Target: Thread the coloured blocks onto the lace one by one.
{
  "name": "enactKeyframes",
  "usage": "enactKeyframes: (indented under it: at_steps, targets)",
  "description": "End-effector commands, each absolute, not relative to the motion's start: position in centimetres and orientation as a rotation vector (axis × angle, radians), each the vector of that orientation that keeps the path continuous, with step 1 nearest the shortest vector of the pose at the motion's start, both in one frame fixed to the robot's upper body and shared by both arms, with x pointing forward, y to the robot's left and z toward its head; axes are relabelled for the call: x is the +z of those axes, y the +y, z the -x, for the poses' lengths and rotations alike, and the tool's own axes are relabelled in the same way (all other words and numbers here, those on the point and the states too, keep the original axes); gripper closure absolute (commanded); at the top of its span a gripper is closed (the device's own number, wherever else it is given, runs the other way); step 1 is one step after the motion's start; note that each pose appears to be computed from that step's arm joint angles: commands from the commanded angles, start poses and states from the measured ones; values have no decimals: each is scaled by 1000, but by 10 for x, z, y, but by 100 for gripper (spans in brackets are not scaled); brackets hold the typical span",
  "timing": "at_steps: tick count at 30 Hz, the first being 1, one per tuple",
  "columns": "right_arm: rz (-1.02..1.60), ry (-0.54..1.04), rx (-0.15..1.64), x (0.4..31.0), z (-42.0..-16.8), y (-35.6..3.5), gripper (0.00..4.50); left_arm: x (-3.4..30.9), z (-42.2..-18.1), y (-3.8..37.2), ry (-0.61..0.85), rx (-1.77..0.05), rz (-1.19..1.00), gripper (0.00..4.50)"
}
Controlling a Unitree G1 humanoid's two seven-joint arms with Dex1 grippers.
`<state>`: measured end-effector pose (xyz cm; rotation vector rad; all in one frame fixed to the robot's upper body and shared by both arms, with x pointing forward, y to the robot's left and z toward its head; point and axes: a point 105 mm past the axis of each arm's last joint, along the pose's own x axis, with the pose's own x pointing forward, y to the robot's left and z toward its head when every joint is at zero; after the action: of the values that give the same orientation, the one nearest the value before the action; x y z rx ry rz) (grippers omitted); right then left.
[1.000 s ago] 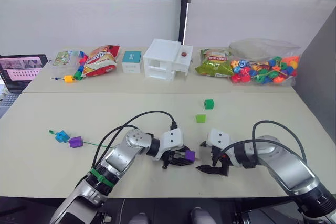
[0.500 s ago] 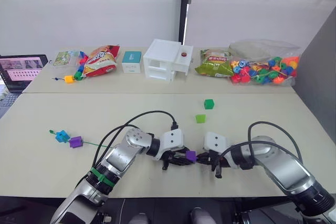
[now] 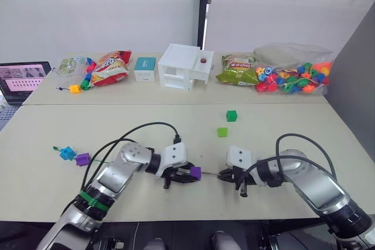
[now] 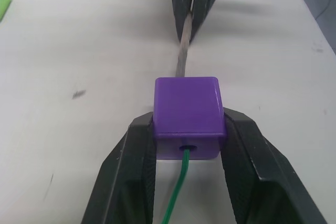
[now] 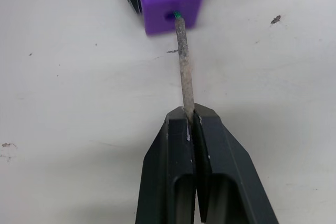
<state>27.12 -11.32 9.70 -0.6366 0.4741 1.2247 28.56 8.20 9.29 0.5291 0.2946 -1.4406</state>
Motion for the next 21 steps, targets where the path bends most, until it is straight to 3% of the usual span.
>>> enactKeyframes:
  at_steps: [1,6,11,15,20,21]
  targets:
    - [660,416,1235,108,-271,-107,450,97,-288,157,406,-1292,-585,330]
    - [659,413,1245,109,-269,-105,450,94,-289,252,593,-1081,-727,330]
    - [651,412,1256,109,-266,-102,450,106,-285,314,643,-930,-730,330]
    - [651,416,1265,109,-264,-101,450,102,-277,337,674,-894,-787,330]
    - [652,419,1271,110,-264,-100,450,105,-283,328,611,-904,-778,330]
    - [652,419,1272,110,-264,-99,450,107,-284,325,603,-911,-760,227]
